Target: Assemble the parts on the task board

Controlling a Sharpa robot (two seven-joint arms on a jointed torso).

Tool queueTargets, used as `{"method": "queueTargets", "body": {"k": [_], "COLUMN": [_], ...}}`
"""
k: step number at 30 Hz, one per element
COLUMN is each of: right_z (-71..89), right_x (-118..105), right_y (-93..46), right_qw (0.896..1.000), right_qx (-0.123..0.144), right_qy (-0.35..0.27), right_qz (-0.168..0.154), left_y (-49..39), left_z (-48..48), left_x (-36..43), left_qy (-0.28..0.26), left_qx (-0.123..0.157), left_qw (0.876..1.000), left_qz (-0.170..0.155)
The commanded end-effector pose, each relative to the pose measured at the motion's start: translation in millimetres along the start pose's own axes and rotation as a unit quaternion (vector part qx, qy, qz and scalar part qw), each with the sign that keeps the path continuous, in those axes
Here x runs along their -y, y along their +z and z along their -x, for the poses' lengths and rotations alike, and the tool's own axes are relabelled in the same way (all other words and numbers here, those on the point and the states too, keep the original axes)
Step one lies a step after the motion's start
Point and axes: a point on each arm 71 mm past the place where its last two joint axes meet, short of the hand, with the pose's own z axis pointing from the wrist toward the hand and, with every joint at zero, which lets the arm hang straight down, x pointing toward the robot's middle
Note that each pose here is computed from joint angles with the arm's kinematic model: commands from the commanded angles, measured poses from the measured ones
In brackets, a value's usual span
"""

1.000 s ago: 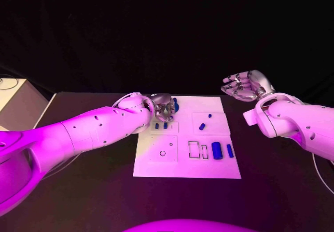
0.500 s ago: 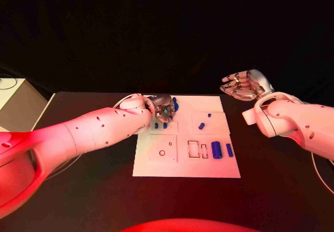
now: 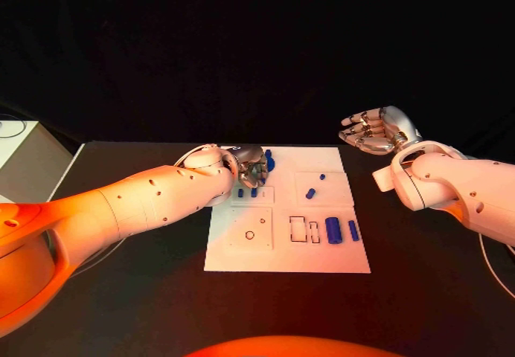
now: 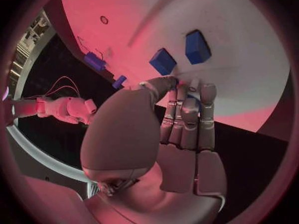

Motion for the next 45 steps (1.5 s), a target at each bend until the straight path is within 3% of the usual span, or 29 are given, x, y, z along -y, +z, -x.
{"method": "queueTargets", "body": {"k": [1,17,29,40,45], "right_z": [-1.2,-1.3,-0.7,1.6,2.1], "right_x": [-2,-2,-2,0,0], "right_y": [-0.2,-0.4,-0.5,-0.9,-0.8], "right_qw": [1.0,1.0,1.0,1.0,1.0], "right_qx": [-0.004,-0.004,-0.004,-0.002,-0.002], "right_qy": [0.0,0.0,0.0,-0.001,-0.002], "right_qz": [0.009,0.01,0.009,0.007,0.006], "left_y": [1.0,1.6,-4.7,-20.8,-25.7], "left_z": [-1.4,3.0,5.9,21.5,24.5], "left_x": [1.8,5.0,1.8,-13.4,-20.4], "left_qy": [0.003,-0.01,-0.036,-0.058,-0.06], "left_qx": [-0.007,0.029,0.05,0.047,0.032], "left_qw": [1.0,0.999,0.998,0.997,0.998], "left_qz": [0.0,-0.021,-0.031,-0.022,-0.013]}}
